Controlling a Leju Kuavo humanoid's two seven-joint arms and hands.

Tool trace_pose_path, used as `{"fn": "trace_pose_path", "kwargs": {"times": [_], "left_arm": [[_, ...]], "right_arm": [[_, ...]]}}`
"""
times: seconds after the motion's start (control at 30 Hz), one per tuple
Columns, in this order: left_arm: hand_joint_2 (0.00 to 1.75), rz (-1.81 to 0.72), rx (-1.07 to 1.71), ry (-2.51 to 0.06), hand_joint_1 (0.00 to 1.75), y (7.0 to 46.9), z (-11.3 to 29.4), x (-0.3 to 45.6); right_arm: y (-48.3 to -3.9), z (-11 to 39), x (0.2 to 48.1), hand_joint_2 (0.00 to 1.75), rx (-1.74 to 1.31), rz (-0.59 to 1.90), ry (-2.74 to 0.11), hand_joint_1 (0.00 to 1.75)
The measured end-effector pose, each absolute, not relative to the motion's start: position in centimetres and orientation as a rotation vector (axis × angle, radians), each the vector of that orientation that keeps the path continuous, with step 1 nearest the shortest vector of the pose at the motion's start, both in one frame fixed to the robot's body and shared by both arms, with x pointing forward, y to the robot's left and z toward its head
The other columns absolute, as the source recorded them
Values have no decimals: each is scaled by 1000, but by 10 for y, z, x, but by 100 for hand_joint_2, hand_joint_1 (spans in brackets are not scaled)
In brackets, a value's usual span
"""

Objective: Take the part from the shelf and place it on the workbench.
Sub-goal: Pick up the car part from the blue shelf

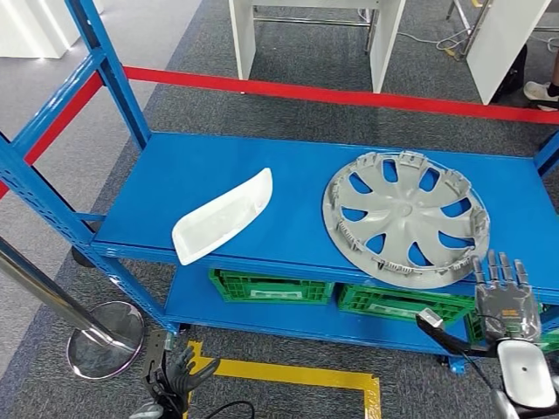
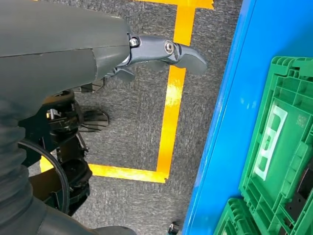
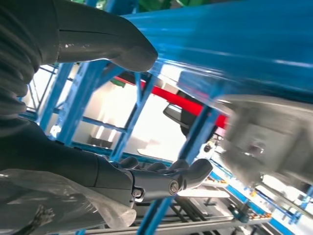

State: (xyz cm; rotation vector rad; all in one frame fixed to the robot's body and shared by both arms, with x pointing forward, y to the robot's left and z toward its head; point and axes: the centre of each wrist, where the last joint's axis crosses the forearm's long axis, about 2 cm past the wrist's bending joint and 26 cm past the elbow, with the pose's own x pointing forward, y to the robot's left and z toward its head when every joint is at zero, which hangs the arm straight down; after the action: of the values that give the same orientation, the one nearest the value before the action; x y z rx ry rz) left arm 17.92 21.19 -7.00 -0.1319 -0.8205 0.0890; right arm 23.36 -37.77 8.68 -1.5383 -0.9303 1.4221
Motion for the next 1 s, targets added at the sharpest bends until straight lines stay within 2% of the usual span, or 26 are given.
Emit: {"fn": "trace_pose_path", "kwargs": {"times": [0.37, 1.0], "left_arm": [[175, 84, -136, -817, 0, 211, -70, 180], [175, 83, -136, -817, 0, 211, -70, 179]], "right_arm": [[-353, 83, 234, 175, -1508, 1464, -986, 0], [-366, 86, 234, 175, -1477, 1415, -986, 0]]}}
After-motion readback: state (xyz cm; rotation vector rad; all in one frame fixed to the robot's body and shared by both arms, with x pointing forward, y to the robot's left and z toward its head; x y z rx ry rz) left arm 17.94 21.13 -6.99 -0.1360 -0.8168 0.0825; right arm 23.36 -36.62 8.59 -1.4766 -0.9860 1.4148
